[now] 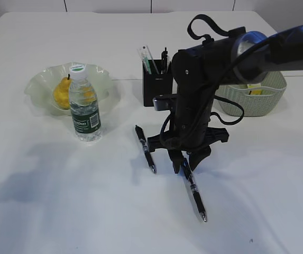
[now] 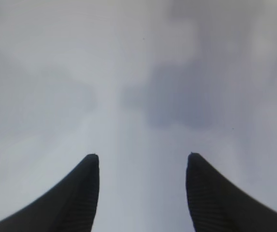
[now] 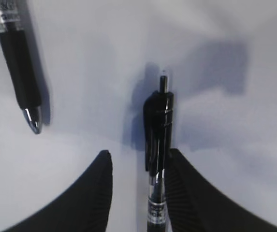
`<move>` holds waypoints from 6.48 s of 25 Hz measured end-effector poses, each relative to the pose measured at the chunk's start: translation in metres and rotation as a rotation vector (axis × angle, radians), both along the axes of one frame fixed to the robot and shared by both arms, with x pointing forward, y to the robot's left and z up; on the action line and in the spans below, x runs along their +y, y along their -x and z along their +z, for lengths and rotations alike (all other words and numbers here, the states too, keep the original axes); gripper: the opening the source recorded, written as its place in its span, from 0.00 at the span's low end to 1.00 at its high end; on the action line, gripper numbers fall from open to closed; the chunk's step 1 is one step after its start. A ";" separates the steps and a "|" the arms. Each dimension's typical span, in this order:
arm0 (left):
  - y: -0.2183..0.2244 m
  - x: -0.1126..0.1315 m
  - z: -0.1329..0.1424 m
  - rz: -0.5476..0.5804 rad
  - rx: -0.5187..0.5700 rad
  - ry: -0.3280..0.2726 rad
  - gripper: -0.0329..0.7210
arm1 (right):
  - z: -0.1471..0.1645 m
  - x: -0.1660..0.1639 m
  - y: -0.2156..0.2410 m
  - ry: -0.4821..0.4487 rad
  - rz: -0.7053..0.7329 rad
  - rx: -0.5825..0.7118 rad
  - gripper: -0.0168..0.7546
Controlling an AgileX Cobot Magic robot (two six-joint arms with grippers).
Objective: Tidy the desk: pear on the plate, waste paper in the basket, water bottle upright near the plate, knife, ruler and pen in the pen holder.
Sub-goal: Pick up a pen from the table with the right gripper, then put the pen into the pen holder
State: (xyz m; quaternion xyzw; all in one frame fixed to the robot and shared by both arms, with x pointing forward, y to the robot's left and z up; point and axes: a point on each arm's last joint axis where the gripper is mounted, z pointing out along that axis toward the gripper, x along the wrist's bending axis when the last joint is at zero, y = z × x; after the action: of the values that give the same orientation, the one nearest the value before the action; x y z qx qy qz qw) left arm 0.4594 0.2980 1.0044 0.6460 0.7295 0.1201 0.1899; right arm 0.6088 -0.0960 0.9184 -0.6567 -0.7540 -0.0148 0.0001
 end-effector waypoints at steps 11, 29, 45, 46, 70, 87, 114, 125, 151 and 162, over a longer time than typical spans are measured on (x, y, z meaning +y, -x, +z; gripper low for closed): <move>0.000 0.000 0.000 0.000 0.000 0.000 0.58 | -0.009 -0.005 -0.003 0.026 0.023 0.010 0.39; 0.000 0.000 0.000 0.000 -0.002 0.000 0.58 | -0.016 -0.009 -0.006 0.031 0.015 0.022 0.40; 0.000 0.000 0.000 0.001 -0.005 0.000 0.58 | -0.021 -0.009 -0.006 0.034 0.015 0.027 0.39; 0.000 0.000 0.000 0.001 -0.005 0.000 0.58 | -0.021 -0.008 -0.006 0.033 0.015 0.025 0.39; -0.001 0.000 0.001 0.002 -0.013 0.001 0.58 | 0.015 -0.011 -0.007 0.025 0.087 -0.077 0.15; 0.000 0.000 0.000 0.001 -0.002 0.002 0.58 | 0.139 -0.012 -0.051 -0.045 0.137 -0.643 0.15; 0.000 -0.002 0.000 0.019 -0.003 0.038 0.58 | 0.125 -0.030 -0.125 -0.294 0.125 -1.222 0.15; 0.000 -0.002 0.000 0.019 -0.003 0.038 0.58 | 0.098 -0.045 -0.145 -0.355 0.074 -1.306 0.15; -0.001 -0.002 0.001 0.021 -0.010 0.039 0.58 | 0.028 -0.034 -0.156 -0.359 0.185 -1.269 0.31; -0.001 -0.002 0.001 0.018 -0.010 0.034 0.58 | 0.064 -0.035 -0.149 -0.392 0.175 -1.282 0.39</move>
State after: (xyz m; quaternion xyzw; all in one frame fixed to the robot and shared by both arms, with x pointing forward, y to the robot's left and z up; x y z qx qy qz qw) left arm 0.4603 0.2960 1.0050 0.6353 0.7364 0.1126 0.2033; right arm 0.7582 -0.1311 0.9827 -0.4424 -0.6387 -0.5380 -0.3270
